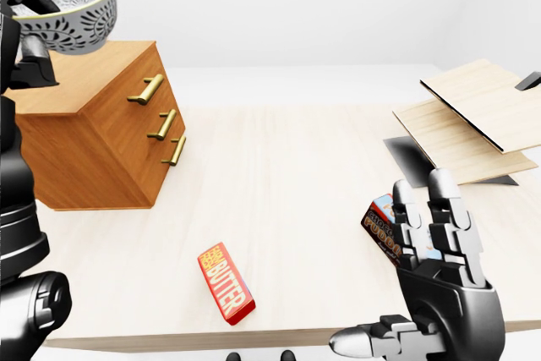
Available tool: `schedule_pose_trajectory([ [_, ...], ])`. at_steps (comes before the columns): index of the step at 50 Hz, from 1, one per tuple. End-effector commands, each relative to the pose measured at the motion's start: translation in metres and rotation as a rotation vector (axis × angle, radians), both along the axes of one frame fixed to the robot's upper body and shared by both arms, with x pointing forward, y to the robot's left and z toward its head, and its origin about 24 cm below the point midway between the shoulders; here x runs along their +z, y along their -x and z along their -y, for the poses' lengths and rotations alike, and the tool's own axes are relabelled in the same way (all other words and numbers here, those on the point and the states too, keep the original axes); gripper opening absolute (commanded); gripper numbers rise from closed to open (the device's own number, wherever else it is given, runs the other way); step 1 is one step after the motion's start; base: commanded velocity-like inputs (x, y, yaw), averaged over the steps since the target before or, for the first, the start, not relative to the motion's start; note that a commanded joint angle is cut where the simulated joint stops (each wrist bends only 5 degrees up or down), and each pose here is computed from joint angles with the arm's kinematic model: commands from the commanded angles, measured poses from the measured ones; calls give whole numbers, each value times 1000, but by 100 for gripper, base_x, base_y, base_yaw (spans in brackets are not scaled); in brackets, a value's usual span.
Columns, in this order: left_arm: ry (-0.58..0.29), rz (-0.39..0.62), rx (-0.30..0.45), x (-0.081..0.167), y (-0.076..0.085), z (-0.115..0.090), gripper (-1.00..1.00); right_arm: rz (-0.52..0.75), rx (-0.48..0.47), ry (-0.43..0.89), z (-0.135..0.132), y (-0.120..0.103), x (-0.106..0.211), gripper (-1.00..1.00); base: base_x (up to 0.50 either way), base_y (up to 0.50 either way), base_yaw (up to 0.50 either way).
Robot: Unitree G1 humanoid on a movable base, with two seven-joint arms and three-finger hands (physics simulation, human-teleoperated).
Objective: Close the top drawer of the cabinet and put the bowl on top of it.
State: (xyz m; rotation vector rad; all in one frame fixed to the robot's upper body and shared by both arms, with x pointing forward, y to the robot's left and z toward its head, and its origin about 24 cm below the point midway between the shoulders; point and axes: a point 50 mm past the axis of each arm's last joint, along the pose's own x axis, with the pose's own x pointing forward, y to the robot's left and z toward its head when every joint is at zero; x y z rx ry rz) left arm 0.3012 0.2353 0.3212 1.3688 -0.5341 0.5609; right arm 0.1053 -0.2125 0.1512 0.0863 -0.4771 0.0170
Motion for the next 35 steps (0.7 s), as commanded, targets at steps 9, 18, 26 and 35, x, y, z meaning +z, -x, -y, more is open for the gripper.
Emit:
schedule_pose_trajectory([
  [9, 135, 98, 29, 8, -4, -44, -100, -7, 4, -3, -1, -2, -1, 100, 0, 0, 0],
  [18, 189, 112, 53, 4, 0, -64, -100, -18, 10, -6, -2, -4, -3, 100, 0, 0, 0],
  [26, 221, 113, 59, 0, -2, -71, -100, -25, 13, -7, -3, -3, -4, 100, 0, 0, 0],
  [35, 241, 115, 62, -2, -4, -74, -100, -25, 13, -8, -3, -3, -4, 100, 0, 0, 0],
])
